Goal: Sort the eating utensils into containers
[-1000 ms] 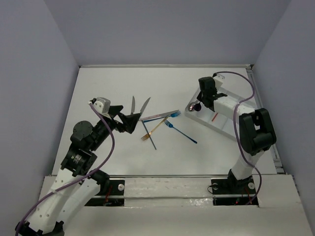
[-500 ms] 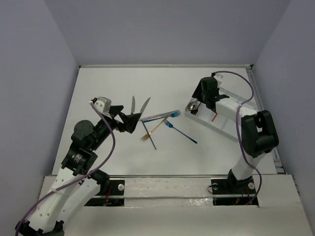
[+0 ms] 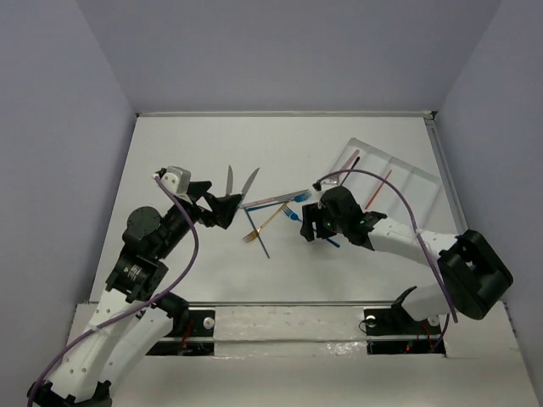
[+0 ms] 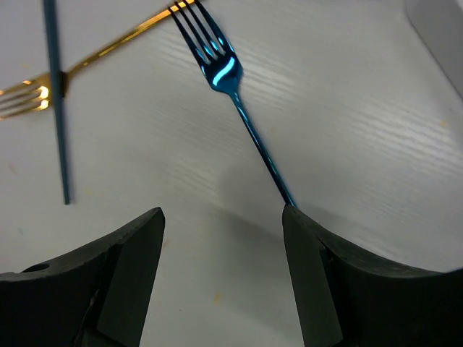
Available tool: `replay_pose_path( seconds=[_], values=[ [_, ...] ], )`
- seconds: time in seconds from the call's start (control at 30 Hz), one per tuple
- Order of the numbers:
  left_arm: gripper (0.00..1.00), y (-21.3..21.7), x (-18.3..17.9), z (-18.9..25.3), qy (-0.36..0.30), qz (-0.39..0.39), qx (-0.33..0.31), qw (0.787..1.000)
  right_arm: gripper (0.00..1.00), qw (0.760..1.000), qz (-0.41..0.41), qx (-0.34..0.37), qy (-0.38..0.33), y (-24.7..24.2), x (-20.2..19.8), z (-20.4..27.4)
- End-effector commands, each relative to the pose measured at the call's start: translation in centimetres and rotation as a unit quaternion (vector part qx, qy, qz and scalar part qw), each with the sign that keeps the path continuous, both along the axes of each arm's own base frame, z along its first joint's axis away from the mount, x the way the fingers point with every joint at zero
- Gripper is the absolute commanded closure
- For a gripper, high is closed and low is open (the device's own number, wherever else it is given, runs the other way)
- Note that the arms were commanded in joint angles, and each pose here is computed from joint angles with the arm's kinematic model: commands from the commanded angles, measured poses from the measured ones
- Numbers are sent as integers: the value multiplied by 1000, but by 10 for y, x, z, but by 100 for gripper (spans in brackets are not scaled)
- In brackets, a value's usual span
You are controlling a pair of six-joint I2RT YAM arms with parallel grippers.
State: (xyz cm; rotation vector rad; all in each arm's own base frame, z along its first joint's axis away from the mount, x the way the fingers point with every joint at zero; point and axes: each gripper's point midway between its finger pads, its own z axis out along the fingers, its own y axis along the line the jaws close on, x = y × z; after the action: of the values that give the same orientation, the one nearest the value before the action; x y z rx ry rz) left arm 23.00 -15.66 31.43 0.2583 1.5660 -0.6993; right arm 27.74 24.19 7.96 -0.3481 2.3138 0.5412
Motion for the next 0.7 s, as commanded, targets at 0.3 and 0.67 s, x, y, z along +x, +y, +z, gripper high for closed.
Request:
replay_pose_path(
  seconds=[0.3, 0.67],
  values=[
    [1, 0, 2, 21, -26, 0, -12, 1000, 28, 995, 4, -96, 32, -12, 19, -34],
    [1, -1, 1, 22, -28, -6, -13, 1000, 49, 983, 26, -168, 72, 4, 4, -58]
  ],
)
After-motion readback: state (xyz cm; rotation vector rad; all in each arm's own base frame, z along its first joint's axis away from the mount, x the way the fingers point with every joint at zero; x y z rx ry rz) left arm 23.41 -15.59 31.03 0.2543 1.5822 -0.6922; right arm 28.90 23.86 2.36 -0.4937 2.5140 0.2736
